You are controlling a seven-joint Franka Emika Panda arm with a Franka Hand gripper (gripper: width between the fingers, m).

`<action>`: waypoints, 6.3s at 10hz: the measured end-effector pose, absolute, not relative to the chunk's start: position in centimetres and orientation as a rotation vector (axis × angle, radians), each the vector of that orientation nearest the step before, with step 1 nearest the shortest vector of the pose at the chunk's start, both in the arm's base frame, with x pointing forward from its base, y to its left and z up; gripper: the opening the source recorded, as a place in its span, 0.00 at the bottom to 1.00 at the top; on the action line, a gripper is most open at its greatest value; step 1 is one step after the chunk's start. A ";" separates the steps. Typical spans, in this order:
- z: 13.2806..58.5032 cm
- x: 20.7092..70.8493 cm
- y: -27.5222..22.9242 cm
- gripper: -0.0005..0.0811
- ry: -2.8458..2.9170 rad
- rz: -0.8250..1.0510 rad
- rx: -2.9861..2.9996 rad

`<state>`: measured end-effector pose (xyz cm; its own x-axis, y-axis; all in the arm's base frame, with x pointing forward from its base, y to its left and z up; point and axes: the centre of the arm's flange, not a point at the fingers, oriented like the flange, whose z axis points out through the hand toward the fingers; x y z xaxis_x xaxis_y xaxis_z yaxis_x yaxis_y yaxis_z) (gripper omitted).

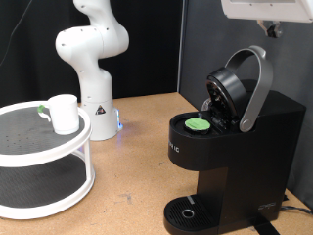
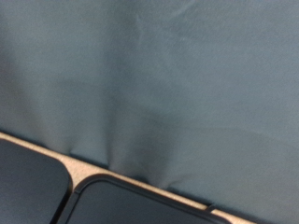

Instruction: Make a cup of coffee with the keurig machine

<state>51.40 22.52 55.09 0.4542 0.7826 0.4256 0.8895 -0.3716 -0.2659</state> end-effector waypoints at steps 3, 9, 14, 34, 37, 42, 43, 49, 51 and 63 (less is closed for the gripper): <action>54.5 51.5 22.2 0.01 -1.420 -0.304 -2.291; 53.8 52.7 19.2 0.01 -1.369 -0.325 -2.350; 53.5 53.0 17.7 0.01 -1.359 -0.304 -2.363; 46.5 53.3 3.4 0.01 -1.436 -0.149 -2.503; 45.9 53.2 3.2 0.01 -1.438 -0.151 -2.513; 44.1 53.1 2.8 0.01 -1.466 -0.102 -2.538; 43.5 53.0 2.7 0.01 -1.464 -0.087 -2.541; 40.7 53.0 2.0 0.01 -1.438 -0.070 -2.564; 40.8 53.0 1.9 0.01 -1.432 -0.080 -2.557; 46.9 52.7 -0.4 0.01 -1.384 -0.224 -2.389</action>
<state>52.66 -0.36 46.88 0.5054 0.8029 0.3161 0.8617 -0.4498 -0.2350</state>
